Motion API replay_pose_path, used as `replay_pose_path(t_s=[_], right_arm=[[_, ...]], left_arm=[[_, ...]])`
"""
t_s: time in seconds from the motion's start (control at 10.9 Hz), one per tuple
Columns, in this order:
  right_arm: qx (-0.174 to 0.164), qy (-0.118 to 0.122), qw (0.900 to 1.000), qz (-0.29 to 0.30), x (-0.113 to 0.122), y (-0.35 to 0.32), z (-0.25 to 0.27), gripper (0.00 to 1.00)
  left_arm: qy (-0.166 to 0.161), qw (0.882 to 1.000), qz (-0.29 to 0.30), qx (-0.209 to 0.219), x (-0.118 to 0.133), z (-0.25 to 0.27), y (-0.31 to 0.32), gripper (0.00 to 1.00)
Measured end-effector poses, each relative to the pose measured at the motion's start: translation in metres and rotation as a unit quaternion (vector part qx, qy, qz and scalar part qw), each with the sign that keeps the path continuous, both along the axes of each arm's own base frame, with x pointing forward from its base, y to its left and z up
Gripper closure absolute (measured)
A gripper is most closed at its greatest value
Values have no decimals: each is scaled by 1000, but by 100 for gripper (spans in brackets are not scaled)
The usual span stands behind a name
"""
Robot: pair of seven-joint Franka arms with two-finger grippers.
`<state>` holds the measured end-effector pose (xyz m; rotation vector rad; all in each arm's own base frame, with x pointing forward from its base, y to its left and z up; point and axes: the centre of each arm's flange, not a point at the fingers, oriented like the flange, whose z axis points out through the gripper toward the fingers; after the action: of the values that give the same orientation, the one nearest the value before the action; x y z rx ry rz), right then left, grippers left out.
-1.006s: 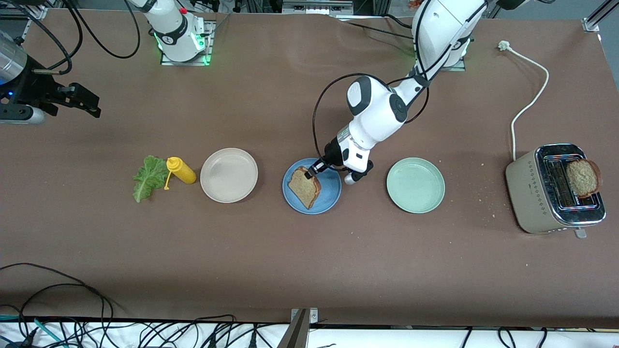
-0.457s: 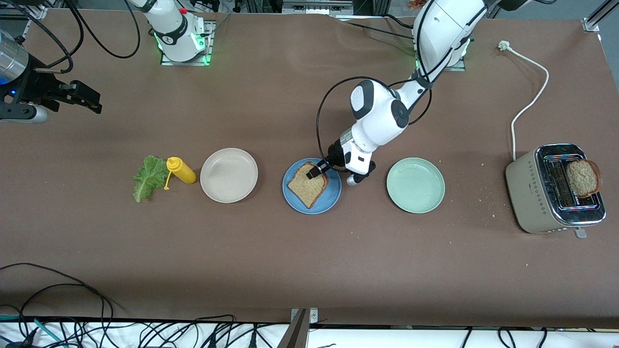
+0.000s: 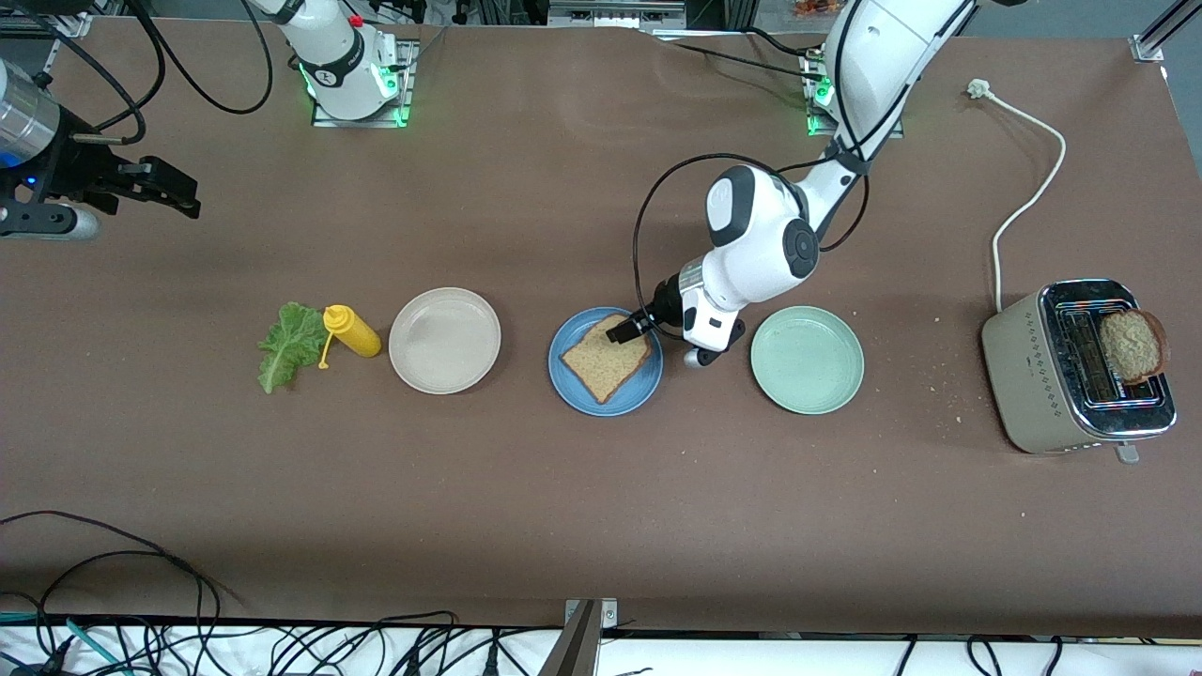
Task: Make sandwich in blue plate with both arms
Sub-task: 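Raise the left gripper toward the toaster while the right gripper reaches the lettuce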
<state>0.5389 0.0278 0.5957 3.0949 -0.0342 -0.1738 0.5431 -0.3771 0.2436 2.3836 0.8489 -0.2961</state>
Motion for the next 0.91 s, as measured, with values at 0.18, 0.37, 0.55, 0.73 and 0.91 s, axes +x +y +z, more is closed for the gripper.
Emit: replay_pose_path(t_s=[0.18,0.37,0.55,0.73,0.91], right_arm=[[-1,19,1000,-10,0,-11,-9,0],[-2,25,999,-22,3,-23,-15,0],[-2,23,999,-23,10,-25,-23,0],[-4,13,1000,-23,25,-25,-40,0],[-28,5,999,-19,44,-30,-64,0]], left_arm=[[30,998,-42,21,6,19,21,0],[58,995,-65,50,19,55,61,0],[61,987,-94,114,36,107,126,0],[59,977,-103,178,47,164,194,0],[52,961,-121,245,48,211,245,0]])
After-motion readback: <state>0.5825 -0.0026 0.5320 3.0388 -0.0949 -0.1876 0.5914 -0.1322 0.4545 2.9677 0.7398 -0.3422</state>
